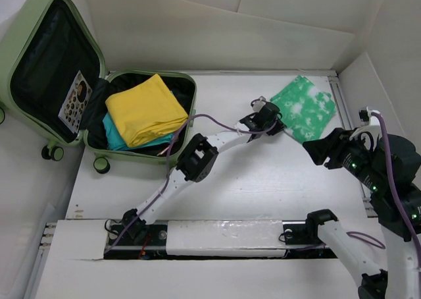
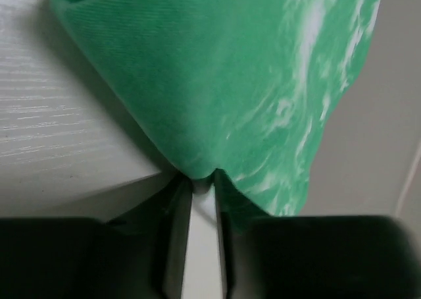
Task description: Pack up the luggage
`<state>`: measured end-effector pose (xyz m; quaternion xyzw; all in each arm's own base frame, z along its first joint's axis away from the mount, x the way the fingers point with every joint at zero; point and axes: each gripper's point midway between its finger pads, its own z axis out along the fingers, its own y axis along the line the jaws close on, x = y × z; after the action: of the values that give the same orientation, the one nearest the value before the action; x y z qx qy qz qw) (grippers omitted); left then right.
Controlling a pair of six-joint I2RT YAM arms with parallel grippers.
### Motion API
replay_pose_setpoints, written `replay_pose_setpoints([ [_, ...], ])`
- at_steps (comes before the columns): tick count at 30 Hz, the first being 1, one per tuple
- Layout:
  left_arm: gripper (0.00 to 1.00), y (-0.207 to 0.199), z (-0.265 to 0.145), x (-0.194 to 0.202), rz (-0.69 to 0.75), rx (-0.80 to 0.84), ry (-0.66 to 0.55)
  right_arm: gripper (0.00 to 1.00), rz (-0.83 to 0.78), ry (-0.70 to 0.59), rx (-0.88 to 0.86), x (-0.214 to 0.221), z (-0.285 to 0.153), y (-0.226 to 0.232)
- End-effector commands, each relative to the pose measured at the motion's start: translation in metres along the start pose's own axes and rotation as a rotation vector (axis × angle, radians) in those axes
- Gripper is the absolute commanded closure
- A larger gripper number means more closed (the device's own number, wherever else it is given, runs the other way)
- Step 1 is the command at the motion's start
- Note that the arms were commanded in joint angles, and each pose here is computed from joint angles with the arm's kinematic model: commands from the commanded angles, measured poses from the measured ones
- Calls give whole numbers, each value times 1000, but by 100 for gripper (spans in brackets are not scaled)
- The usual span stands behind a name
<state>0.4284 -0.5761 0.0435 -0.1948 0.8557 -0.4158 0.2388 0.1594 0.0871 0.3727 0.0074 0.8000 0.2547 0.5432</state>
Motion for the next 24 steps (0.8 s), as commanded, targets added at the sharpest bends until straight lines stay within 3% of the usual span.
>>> replay_pose_setpoints([
  [1, 93, -1, 5, -9, -67, 14, -10, 46, -33, -11, -37, -7, -8, 10],
  [2, 100, 5, 3, -7, -66, -3, -6, 46, -43, -11, -37, -7, -8, 9],
  [5, 100, -5, -28, -39, -7, 9, -42, 46, -45, 29, -21, 4, -2, 2],
  [6, 100, 38, -33, -35, 15, -78, -34, 46, -48, 21, -37, 4, -2, 5],
  [7, 100, 18, -62, -60, 47, -40, -68, 46, -56, 23, -37, 6, 1, 3],
  [8, 100, 22, -73, -70, 58, -36, -85, 46, -58, 23, -51, 8, 0, 5],
  [9, 100, 67, -83, -67, 65, -125, -68, 46, -54, 44, -63, 15, 6, 4],
  [10, 100, 62, -108, -95, 56, -116, -108, 46, -55, 39, -65, 14, 9, 4],
  [13, 100, 108, -137, -103, 87, -164, -64, 46, -41, 55, -85, 21, 20, 3],
  [14, 100, 102, -150, -118, 100, -137, -64, 46, -41, 55, -85, 22, 22, 3],
  [18, 65, 117, -178, -120, 244, -229, -32, 46, -31, 48, -62, 20, 29, -2],
  [19, 51, 114, -184, -121, 258, -228, -31, 46, -34, 35, -53, 16, 27, -2],
  [24, 33, 132, -207, -109, 274, -274, 5, 46, -37, 17, -51, 6, 28, 0],
])
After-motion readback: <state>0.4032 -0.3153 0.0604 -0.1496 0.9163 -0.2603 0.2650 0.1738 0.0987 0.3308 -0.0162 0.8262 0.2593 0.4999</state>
